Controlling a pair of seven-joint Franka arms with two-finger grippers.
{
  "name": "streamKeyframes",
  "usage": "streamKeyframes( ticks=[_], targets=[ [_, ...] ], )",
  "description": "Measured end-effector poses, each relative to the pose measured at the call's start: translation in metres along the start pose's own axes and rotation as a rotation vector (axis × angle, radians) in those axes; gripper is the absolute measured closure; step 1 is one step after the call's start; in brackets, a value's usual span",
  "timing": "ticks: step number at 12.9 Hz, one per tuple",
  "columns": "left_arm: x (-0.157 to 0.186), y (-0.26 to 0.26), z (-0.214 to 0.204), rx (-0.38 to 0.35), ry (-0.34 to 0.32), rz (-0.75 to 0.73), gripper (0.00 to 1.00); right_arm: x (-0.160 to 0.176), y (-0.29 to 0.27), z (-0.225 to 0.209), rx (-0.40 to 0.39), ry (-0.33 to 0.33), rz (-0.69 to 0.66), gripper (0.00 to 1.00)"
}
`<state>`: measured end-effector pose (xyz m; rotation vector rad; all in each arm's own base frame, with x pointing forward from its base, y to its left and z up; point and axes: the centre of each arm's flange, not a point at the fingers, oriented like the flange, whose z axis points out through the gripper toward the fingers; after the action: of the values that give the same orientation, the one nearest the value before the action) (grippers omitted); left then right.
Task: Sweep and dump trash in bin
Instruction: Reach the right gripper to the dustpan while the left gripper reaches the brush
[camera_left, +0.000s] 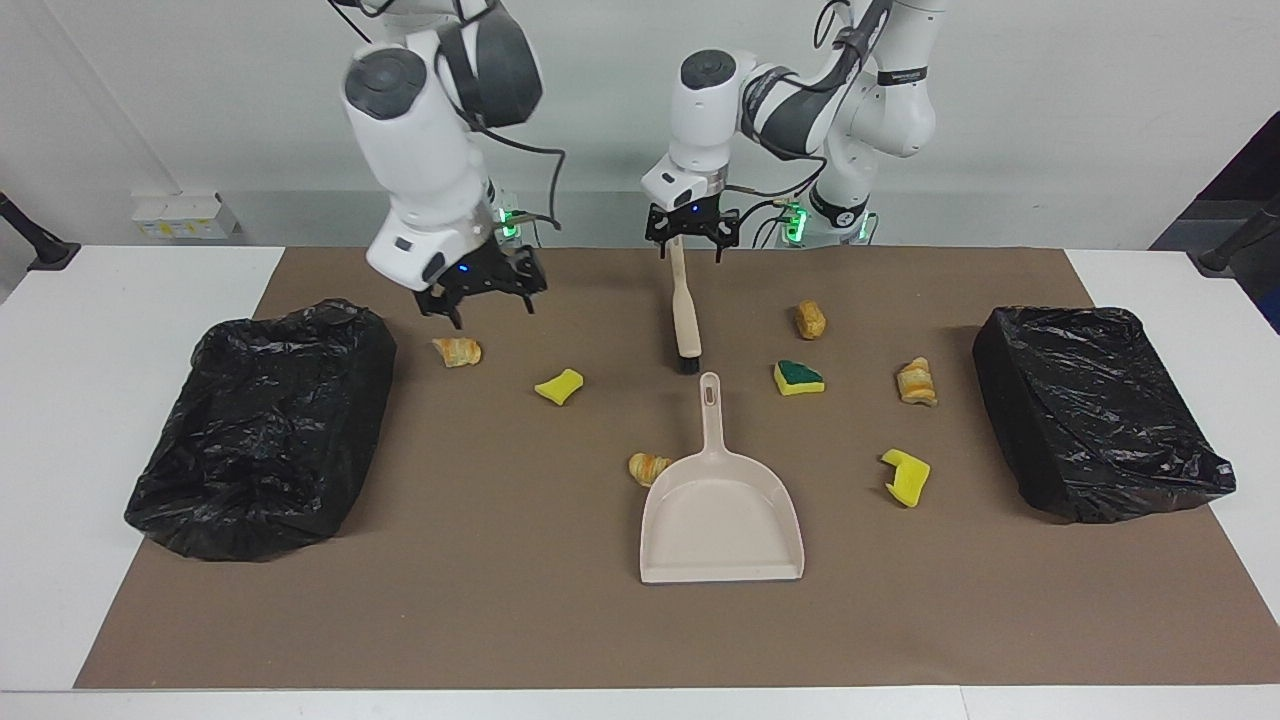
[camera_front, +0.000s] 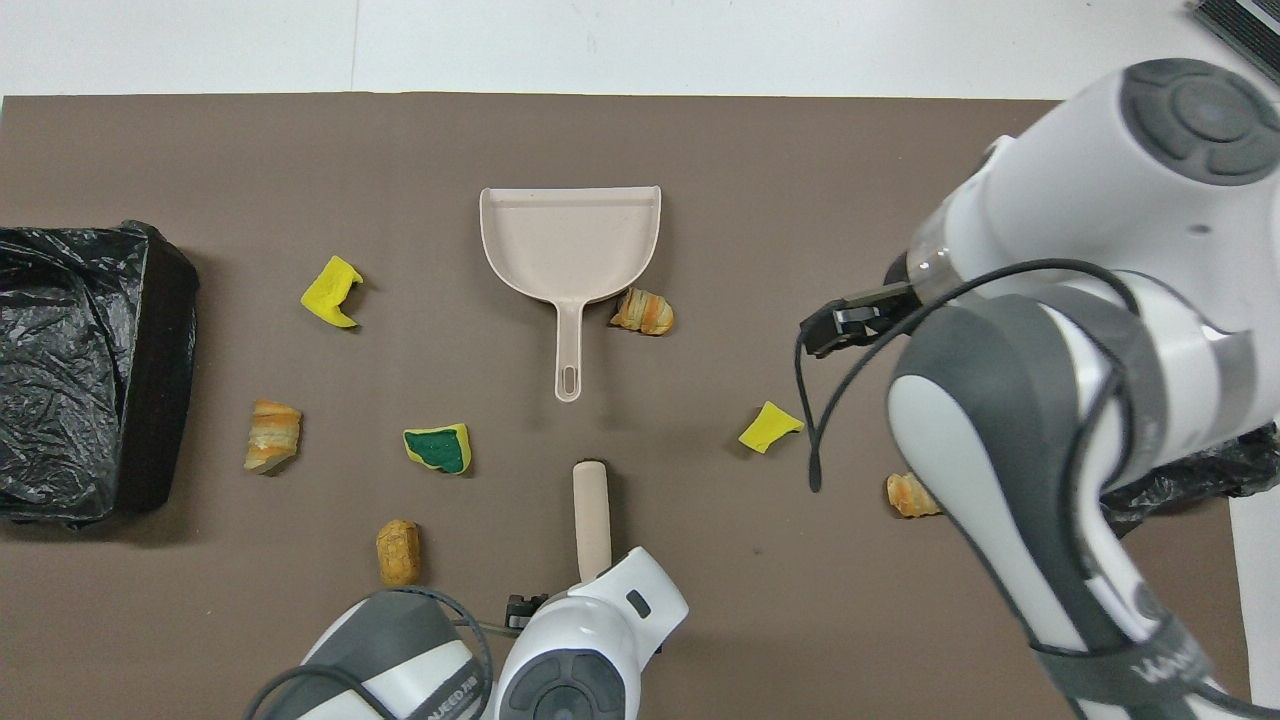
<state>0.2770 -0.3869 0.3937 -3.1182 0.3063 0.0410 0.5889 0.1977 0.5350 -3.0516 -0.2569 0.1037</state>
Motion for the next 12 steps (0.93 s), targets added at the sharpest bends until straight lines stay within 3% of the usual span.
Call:
streamKeyframes(
  ticks=[3,6,8,9,12],
  targets=[
    [-0.019,0.01,0.037,0.021,-0.019,0.036,0.0,0.034,-0.059,0.044,0.01,0.058,0.026,0.0],
    [-0.027,0.01,0.048,0.033,-0.03,0.049,0.05,0.054,-0.108,0.085,0.021,0.107,0.058,0.0],
    [-0.028,0.011,0.048,0.014,-0.049,0.027,0.26,0.067,-0.14,0.11,0.034,0.131,0.094,0.0],
    [-0.029,0.011,0.049,-0.003,-0.067,0.008,0.26,0.074,-0.154,0.124,0.035,0.132,0.112,0.0],
    [-0.028,0.011,0.049,-0.012,-0.077,-0.007,0.67,0.087,-0.193,0.164,0.021,0.157,0.155,0.0]
  ],
)
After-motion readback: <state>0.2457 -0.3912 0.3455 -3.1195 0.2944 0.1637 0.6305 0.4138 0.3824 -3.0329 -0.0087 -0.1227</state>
